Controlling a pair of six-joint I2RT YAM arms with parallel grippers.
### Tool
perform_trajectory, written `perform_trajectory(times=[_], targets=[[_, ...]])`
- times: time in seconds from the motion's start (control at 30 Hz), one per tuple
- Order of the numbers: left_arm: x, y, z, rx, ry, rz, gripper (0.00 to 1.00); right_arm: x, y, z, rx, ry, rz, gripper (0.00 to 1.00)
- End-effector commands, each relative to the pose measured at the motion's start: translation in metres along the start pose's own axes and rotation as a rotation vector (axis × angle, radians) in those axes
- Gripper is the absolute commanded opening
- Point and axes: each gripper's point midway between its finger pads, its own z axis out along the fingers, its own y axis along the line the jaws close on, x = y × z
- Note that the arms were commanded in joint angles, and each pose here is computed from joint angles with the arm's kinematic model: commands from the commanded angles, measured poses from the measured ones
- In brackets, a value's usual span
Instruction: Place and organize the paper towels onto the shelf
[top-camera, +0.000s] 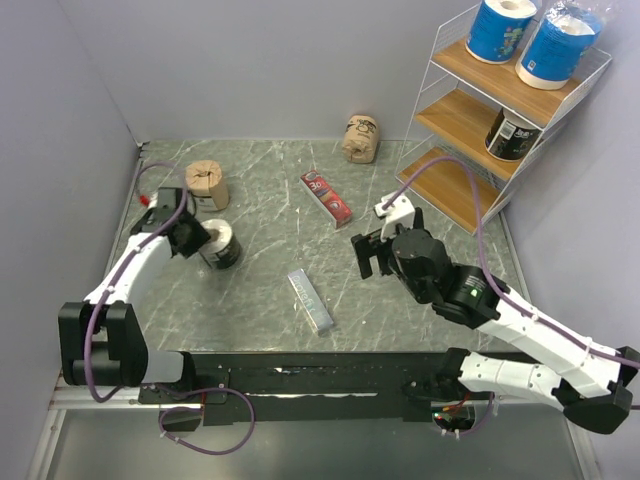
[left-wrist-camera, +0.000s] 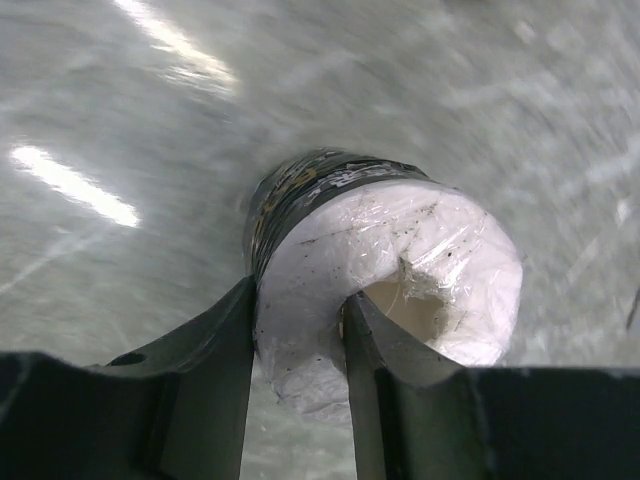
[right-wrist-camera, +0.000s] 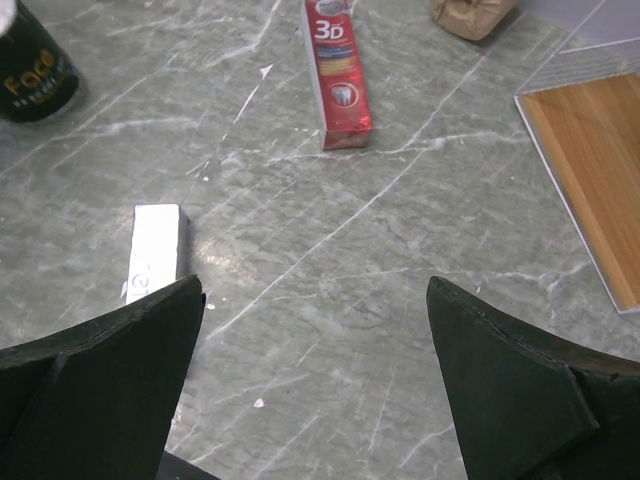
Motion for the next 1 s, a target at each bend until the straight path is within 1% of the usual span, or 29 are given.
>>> perform_trajectory(times=[0.0,0.03,0.07,0.13,0.17,0.2,0.23,0.27,0.3,0.33,0.37,0.4,0.43,0.47,0.5,0.53,0.57,0.6,0.63,0.7,0.77,0.8,0.83,0.9,0.93,0.97], targets=[[-0.02,-0.094,-0.048,0.211,-0.116,0.143,0.37,-0.009,-0.016,-0.011,0.058,-0.083,0.059,0.99],[-0.012,-0.103,-0.047,0.206,-0.098,0.173,0.37,-0.009,-0.019,-0.012,0.069,-0.092,0.068,0.99],[-0.006,-0.132,-0.062,0.26,-0.109,0.205,0.36,-0.008,-0.021,-0.014,0.079,-0.095,0.083,1.0],[0.01,-0.155,-0.064,0.287,-0.081,0.241,0.36,-0.01,-0.027,-0.02,0.091,-0.116,0.108,0.99],[0.023,-0.178,-0.076,0.339,-0.072,0.269,0.35,-0.008,-0.031,-0.022,0.11,-0.117,0.116,0.99],[0.032,-0.189,-0.079,0.359,-0.06,0.284,0.35,-0.01,-0.035,-0.026,0.117,-0.13,0.131,1.0],[0.045,-0.199,-0.075,0.366,-0.037,0.305,0.35,-0.01,-0.039,-0.029,0.132,-0.136,0.14,1.0],[0.062,-0.22,-0.087,0.421,-0.021,0.326,0.35,-0.008,-0.045,-0.033,0.153,-0.144,0.155,1.0],[0.074,-0.228,-0.088,0.435,-0.003,0.343,0.34,-0.007,-0.049,-0.034,0.168,-0.148,0.157,1.0],[0.091,-0.235,-0.081,0.43,0.025,0.367,0.34,-0.006,-0.051,-0.036,0.176,-0.151,0.165,1.0],[0.11,-0.251,-0.093,0.472,0.044,0.403,0.34,-0.004,-0.055,-0.038,0.188,-0.16,0.182,1.0],[0.121,-0.257,-0.094,0.471,0.053,0.425,0.34,-0.004,-0.058,-0.039,0.2,-0.171,0.19,1.0],[0.148,-0.263,-0.09,0.464,0.088,0.472,0.34,-0.003,-0.06,-0.04,0.206,-0.178,0.196,0.99],[0.155,-0.275,-0.097,0.483,0.088,0.486,0.34,-0.002,-0.063,-0.042,0.214,-0.186,0.207,1.0],[0.171,-0.276,-0.087,0.459,0.107,0.513,0.34,-0.001,-0.065,-0.043,0.225,-0.19,0.211,0.99],[0.189,-0.281,-0.092,0.476,0.126,0.539,0.34,-0.001,-0.067,-0.044,0.234,-0.194,0.219,0.99],[0.197,-0.288,-0.095,0.491,0.132,0.549,0.35,0.001,-0.069,-0.045,0.241,-0.195,0.225,1.0],[0.21,-0.288,-0.086,0.476,0.151,0.57,0.36,0.002,-0.07,-0.045,0.247,-0.196,0.224,1.0],[0.22,-0.293,-0.088,0.485,0.161,0.582,0.37,0.002,-0.07,-0.045,0.25,-0.197,0.226,0.99],[0.233,-0.291,-0.078,0.461,0.183,0.599,0.37,0.004,-0.072,-0.044,0.259,-0.192,0.212,1.0],[0.24,-0.295,-0.078,0.478,0.203,0.606,0.41,0.005,-0.072,-0.042,0.269,-0.185,0.197,0.99],[0.244,-0.295,-0.076,0.483,0.211,0.608,0.44,0.005,-0.072,-0.042,0.27,-0.182,0.192,0.99],[0.248,-0.296,-0.075,0.493,0.224,0.609,0.53,0.006,-0.072,-0.041,0.274,-0.177,0.19,0.99],[0.249,-0.296,-0.074,0.49,0.227,0.612,0.62,0.007,-0.071,-0.038,0.279,-0.17,0.188,1.0],[0.249,-0.296,-0.075,0.49,0.229,0.614,0.69,0.008,-0.069,-0.035,0.282,-0.17,0.18,1.0],[0.247,-0.297,-0.077,0.492,0.226,0.614,0.72,0.009,-0.069,-0.033,0.282,-0.169,0.172,1.0]])
